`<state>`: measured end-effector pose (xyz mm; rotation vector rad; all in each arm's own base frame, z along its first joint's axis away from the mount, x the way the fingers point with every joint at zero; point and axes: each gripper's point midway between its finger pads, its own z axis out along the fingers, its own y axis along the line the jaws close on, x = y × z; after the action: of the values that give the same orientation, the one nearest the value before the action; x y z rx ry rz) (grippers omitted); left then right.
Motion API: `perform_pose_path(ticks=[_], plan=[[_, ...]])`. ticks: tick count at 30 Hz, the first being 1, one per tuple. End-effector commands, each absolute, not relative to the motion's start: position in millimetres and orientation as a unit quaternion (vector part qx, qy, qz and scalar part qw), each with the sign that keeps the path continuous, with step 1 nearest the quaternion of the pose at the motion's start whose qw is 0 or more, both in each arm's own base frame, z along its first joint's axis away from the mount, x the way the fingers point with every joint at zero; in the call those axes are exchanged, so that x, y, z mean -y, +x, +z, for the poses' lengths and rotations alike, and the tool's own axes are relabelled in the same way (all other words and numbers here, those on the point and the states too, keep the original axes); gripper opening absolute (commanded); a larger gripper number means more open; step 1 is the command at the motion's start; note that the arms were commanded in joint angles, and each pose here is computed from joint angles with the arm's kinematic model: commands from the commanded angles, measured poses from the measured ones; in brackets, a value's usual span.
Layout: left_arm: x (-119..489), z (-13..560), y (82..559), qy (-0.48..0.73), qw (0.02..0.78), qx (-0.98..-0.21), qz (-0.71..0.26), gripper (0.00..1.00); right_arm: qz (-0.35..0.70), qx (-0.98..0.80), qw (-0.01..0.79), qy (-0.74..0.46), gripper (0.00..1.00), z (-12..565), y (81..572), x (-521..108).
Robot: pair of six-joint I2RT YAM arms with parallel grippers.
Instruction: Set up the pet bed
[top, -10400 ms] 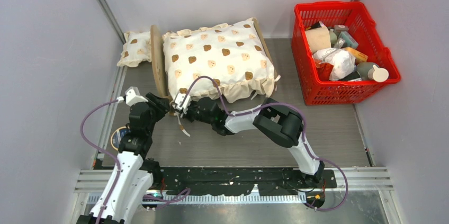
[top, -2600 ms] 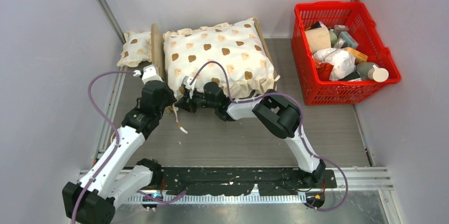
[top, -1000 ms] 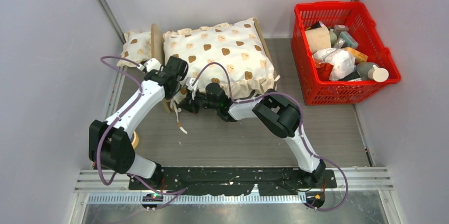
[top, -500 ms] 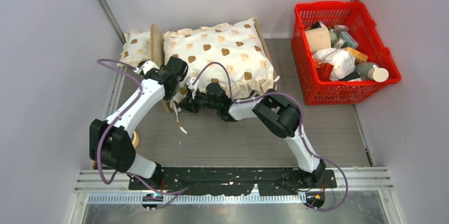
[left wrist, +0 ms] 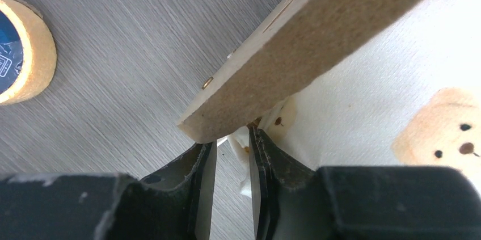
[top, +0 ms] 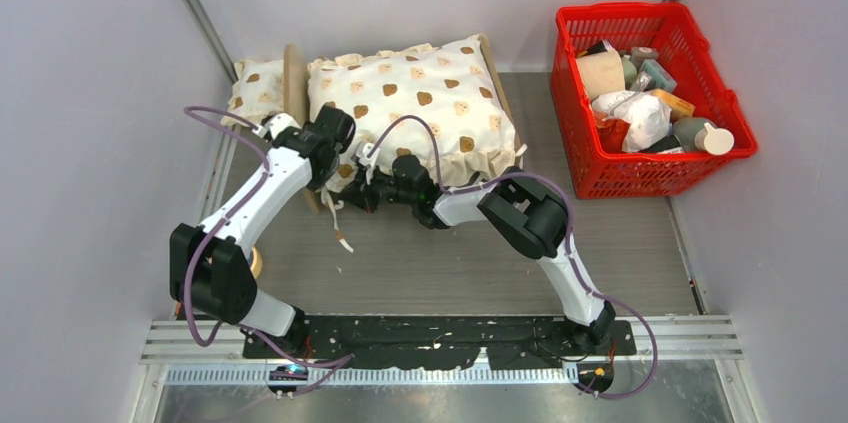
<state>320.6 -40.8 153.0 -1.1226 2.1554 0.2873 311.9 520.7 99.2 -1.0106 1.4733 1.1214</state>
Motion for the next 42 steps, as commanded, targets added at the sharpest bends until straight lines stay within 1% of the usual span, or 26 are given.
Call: perform_pose_path(ticks=[1, 9, 11, 12, 13, 14, 17, 19, 22, 24, 25, 30, 34, 38, 42], plan=[[18, 164, 324, -0.427, 0.380, -0.809, 0.139, 0.31, 0.471, -0.586, 0.518, -0.407, 0.05, 119, 318, -518], [28, 153, 325, -0.424, 0.366, -0.820, 0.117, 0.28, 0.477, -0.580, 0.515, -0.414, 0.05, 117, 314, -518], [32, 145, 327, -0.426, 0.363, -0.822, 0.104, 0.21, 0.476, -0.580, 0.517, -0.412, 0.05, 119, 315, -518], [33, 140, 326, -0.428, 0.360, -0.823, 0.103, 0.14, 0.476, -0.581, 0.518, -0.410, 0.05, 119, 316, -517], [33, 139, 326, -0.429, 0.360, -0.822, 0.103, 0.05, 0.475, -0.581, 0.518, -0.409, 0.05, 120, 316, -517], [33, 138, 326, -0.429, 0.360, -0.822, 0.102, 0.00, 0.475, -0.582, 0.519, -0.408, 0.05, 119, 317, -516], [33, 145, 327, -0.428, 0.370, -0.818, 0.103, 0.00, 0.475, -0.582, 0.521, -0.405, 0.06, 121, 317, -515], [29, 153, 323, -0.428, 0.375, -0.814, 0.114, 0.00, 0.473, -0.586, 0.522, -0.399, 0.10, 122, 318, -513], [27, 167, 318, -0.432, 0.391, -0.803, 0.129, 0.00, 0.472, -0.586, 0.535, -0.384, 0.11, 134, 319, -508], [27, 174, 318, -0.429, 0.403, -0.798, 0.132, 0.00, 0.470, -0.592, 0.539, -0.373, 0.18, 137, 319, -503], [28, 176, 318, -0.427, 0.406, -0.797, 0.134, 0.00, 0.467, -0.597, 0.537, -0.369, 0.24, 134, 319, -501], [25, 181, 314, -0.427, 0.411, -0.794, 0.134, 0.00, 0.467, -0.610, 0.534, -0.353, 0.34, 140, 313, -489], [25, 190, 310, -0.433, 0.421, -0.789, 0.117, 0.00, 0.467, -0.638, 0.525, -0.316, 0.39, 135, 312, -480], [24, 198, 308, -0.439, 0.437, -0.780, 0.094, 0.00, 0.457, -0.677, 0.507, -0.273, 0.41, 122, 304, -474], [28, 196, 306, -0.442, 0.442, -0.777, 0.069, 0.00, 0.440, -0.697, 0.498, -0.269, 0.47, 106, 280, -481]])
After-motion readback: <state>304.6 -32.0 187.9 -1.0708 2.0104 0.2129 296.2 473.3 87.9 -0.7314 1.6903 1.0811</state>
